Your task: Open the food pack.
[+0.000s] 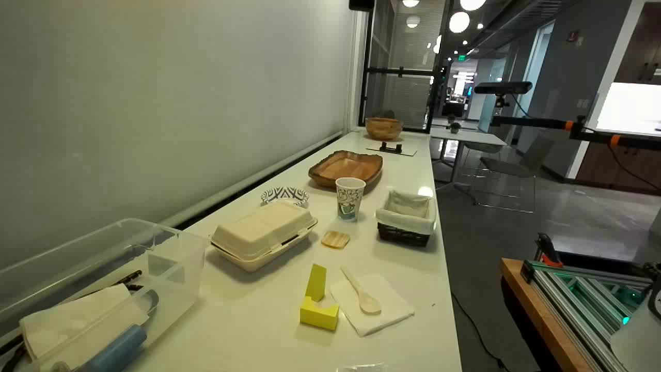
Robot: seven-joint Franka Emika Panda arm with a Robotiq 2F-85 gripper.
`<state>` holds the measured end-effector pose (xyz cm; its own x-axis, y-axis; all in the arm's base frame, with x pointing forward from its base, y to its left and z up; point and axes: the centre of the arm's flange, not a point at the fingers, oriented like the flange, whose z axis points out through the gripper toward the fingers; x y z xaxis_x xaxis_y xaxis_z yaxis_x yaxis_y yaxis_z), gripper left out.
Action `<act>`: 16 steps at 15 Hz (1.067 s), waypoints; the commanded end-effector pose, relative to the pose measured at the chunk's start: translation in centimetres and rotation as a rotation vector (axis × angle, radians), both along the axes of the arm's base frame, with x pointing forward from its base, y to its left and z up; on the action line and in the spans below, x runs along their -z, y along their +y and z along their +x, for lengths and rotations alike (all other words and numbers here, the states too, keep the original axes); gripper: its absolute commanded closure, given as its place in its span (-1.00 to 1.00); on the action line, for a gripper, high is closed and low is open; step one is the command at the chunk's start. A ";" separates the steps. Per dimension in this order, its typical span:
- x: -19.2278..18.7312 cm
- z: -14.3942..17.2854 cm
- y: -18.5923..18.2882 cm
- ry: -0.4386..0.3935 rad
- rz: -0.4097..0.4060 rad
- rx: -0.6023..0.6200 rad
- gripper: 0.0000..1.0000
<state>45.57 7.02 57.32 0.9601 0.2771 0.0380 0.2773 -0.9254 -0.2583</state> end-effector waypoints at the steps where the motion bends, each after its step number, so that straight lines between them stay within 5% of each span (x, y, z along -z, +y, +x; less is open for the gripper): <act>1: 0.0 0.0 0.0 0.000 0.000 0.000 -1.00; 5: 0.0 0.0 0.0 0.000 0.000 0.000 -1.00; 11: 3.3 3.1 -3.9 -0.119 -0.196 -0.291 -1.00; 16: 8.7 6.2 -7.9 -0.264 -0.242 -0.531 -1.00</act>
<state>50.34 1.71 52.33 0.7537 0.6464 0.1190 0.6495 -0.7602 0.0156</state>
